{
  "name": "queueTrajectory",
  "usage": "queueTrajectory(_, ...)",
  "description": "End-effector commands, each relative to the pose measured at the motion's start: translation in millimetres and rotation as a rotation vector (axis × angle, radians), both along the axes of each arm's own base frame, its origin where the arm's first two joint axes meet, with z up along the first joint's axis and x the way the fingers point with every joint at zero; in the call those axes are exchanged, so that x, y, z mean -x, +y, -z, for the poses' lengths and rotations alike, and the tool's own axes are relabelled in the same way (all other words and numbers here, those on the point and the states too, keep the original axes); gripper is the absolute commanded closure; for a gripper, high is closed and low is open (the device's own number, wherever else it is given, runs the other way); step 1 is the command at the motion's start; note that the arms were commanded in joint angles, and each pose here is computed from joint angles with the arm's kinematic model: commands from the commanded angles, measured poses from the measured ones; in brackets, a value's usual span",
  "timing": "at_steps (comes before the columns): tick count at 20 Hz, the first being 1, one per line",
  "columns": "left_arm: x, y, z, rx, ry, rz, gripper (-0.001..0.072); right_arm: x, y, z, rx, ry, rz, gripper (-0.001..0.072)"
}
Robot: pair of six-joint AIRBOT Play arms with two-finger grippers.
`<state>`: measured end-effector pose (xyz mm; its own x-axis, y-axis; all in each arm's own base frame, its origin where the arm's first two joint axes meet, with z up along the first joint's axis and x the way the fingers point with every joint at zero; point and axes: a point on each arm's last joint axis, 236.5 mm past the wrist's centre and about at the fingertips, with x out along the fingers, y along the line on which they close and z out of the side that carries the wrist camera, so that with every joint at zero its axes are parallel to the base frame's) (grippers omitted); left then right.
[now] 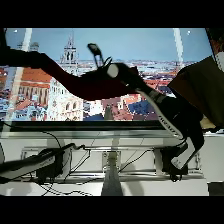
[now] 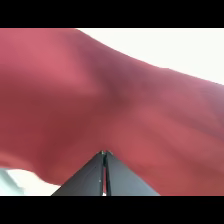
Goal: Fold the clothes and pants, and hang the long-sleeved shirts on hangers.
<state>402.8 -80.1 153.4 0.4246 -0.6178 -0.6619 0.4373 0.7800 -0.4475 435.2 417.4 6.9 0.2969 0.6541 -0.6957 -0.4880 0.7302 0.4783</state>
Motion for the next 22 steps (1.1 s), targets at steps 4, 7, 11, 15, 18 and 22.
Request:
queueTrajectory(4, -24, -184, 10, 0.101, -0.149, 0.178, 0.0691, -52, -257, 10, 0.228, 0.242, 0.247, 0.0694)
queueTrajectory(7, -20, -287, 30, 0.137, -0.244, 0.2, 0.069, -38, -335, 16, 0.258, 0.338, 0.262, 0.0694)
queueTrajectory(11, -15, -362, 57, 0.151, -0.355, 0.148, -0.0013, -34, -387, 17, 0.235, 0.379, 0.326, 0.0359)
queueTrajectory(15, -18, -362, 67, 0.135, -0.351, 0.145, -0.0013, -34, -390, 29, 0.231, 0.382, 0.313, 0.0173)
queueTrajectory(18, -39, -328, 61, 0.119, -0.337, 0.117, -0.0013, -22, -363, 60, 0.175, 0.432, 0.274, 0.0173)
queueTrajectory(22, -45, -271, 59, 0.061, -0.257, 0.158, -0.0012, 5, -303, 102, -0.033, 0.574, 0.216, 0.0151)
